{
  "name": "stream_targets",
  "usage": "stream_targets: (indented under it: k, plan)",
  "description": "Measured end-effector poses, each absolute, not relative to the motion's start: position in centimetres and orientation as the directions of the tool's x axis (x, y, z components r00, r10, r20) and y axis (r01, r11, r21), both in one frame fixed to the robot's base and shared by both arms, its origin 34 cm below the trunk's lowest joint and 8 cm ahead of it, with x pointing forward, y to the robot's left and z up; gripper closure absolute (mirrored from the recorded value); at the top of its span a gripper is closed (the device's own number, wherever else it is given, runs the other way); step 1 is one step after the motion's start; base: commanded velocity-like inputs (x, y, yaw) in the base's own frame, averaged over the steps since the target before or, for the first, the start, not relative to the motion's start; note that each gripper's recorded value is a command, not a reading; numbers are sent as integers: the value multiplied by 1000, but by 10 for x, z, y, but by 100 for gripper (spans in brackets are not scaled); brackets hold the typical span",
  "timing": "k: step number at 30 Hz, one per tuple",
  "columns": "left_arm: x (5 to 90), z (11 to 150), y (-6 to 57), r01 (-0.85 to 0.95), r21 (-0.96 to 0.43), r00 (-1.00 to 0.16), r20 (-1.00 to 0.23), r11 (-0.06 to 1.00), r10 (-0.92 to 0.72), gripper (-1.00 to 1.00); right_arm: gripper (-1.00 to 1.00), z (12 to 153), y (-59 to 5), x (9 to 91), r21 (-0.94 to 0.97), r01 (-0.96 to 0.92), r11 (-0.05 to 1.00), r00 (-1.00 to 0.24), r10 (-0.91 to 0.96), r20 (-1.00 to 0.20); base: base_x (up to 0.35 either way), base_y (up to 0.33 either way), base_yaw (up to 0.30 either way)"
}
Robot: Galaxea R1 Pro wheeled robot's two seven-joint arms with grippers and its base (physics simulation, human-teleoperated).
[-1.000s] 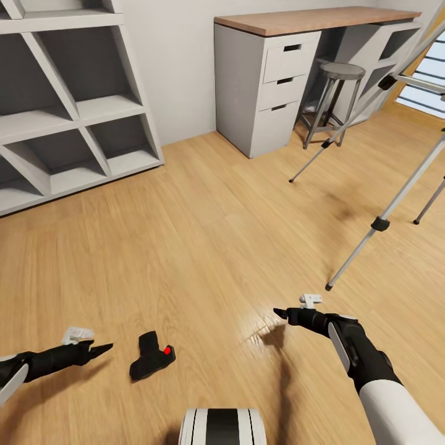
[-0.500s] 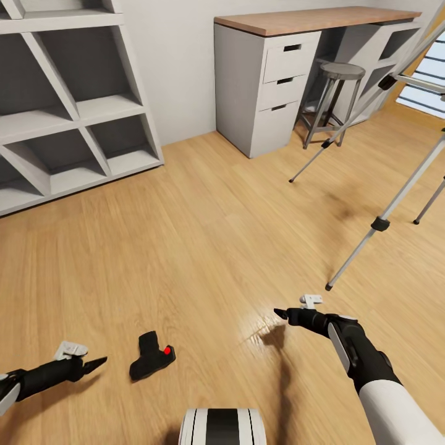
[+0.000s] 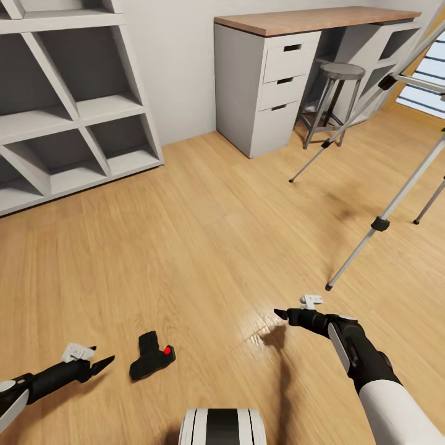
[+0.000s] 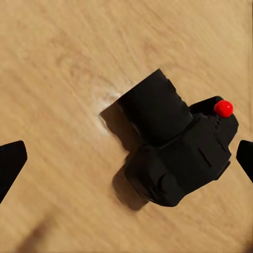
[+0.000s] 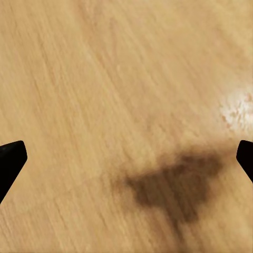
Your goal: Attach the digital camera to the camera tripod in the bedroom.
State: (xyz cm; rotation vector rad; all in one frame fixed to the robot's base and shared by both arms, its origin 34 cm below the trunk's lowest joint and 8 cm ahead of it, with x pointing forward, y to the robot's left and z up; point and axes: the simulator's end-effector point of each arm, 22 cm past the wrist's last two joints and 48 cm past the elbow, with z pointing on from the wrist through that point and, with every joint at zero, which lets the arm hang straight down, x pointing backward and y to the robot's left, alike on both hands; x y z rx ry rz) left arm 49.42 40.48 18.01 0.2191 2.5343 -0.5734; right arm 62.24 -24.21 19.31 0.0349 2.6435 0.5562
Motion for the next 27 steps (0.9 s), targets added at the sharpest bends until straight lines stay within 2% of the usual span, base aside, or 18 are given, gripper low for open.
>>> stream_targets:
  k: [5,13,27]
  plan:
    - [493,178,397,292,-348,-838,-543,891,63,-100,-100,193,-243,622,389,-63,919,-905,112,-411,0,0,0]
    - [477,170,384,426,-275,-776,-601,862,191,-100,-100,192,-244,622,381,-59,923,-905,112,-411,0,0,0]
    - [457,164,370,480,-242,-726,-649,843,227,-100,-100,192,-245,622,378,-57,924,-905,112,-411,0,0,0]
